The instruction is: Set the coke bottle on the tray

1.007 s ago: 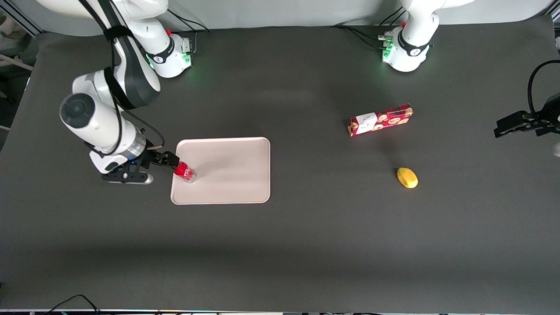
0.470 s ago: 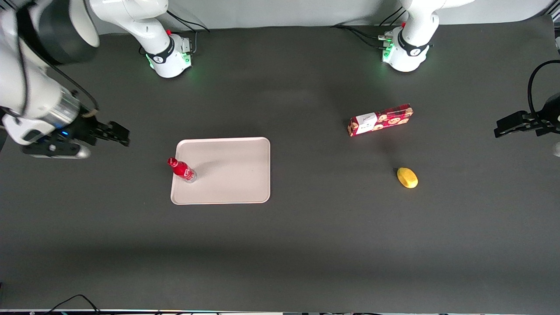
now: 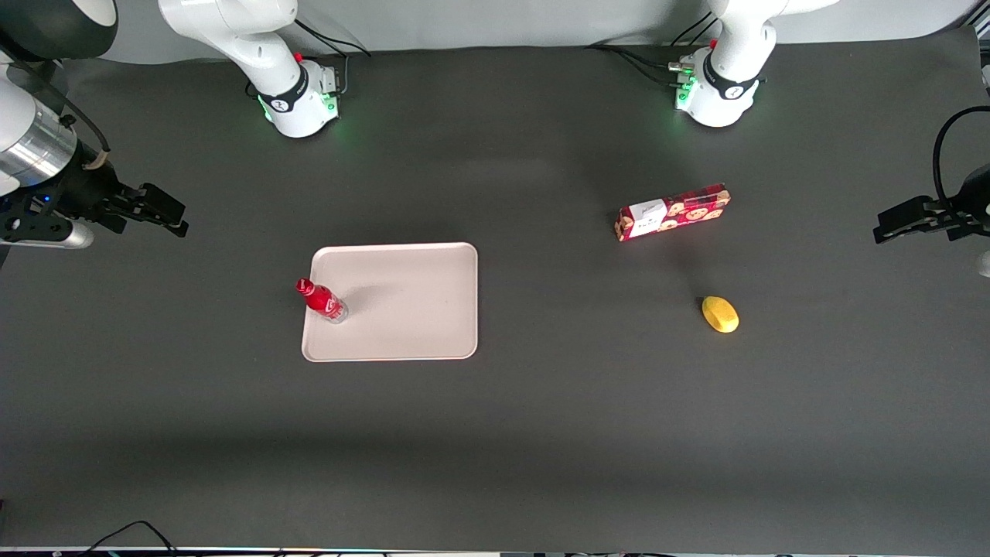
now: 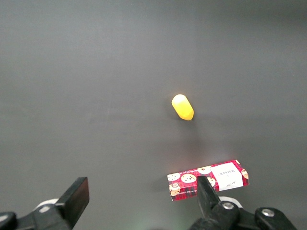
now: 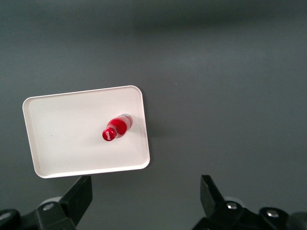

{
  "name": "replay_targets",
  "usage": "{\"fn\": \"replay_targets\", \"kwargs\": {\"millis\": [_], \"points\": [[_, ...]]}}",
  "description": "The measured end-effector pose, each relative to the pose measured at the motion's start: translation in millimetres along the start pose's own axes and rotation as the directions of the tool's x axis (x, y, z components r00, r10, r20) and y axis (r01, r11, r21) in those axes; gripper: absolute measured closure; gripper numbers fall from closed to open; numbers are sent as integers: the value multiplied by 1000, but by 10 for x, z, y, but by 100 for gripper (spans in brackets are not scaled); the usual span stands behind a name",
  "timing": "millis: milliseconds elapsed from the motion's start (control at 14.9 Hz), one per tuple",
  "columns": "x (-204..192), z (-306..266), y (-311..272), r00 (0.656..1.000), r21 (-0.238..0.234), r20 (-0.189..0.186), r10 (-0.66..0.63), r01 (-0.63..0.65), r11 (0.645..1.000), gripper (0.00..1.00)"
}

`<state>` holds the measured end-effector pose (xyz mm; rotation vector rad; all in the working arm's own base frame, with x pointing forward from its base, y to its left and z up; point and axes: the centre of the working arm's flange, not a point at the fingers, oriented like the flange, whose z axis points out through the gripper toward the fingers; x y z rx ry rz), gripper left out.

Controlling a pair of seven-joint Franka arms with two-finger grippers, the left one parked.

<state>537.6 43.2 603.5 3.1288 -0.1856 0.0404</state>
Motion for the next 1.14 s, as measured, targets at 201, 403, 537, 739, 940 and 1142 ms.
{"fn": "replay_targets", "kwargs": {"millis": [201, 403, 537, 739, 940, 1142], "points": [[88, 80, 210, 999, -2, 5, 41, -41, 999, 0], [193, 185, 565, 994, -7, 14, 106, -106, 994, 0], [219, 182, 855, 988, -7, 12, 154, -154, 988, 0], [233, 135, 1013, 984, -5, -1, 176, -176, 984, 0], [236, 109, 956, 986, -3, -6, 166, -166, 986, 0], [237, 114, 916, 987, -3, -5, 159, -159, 987, 0]]}}
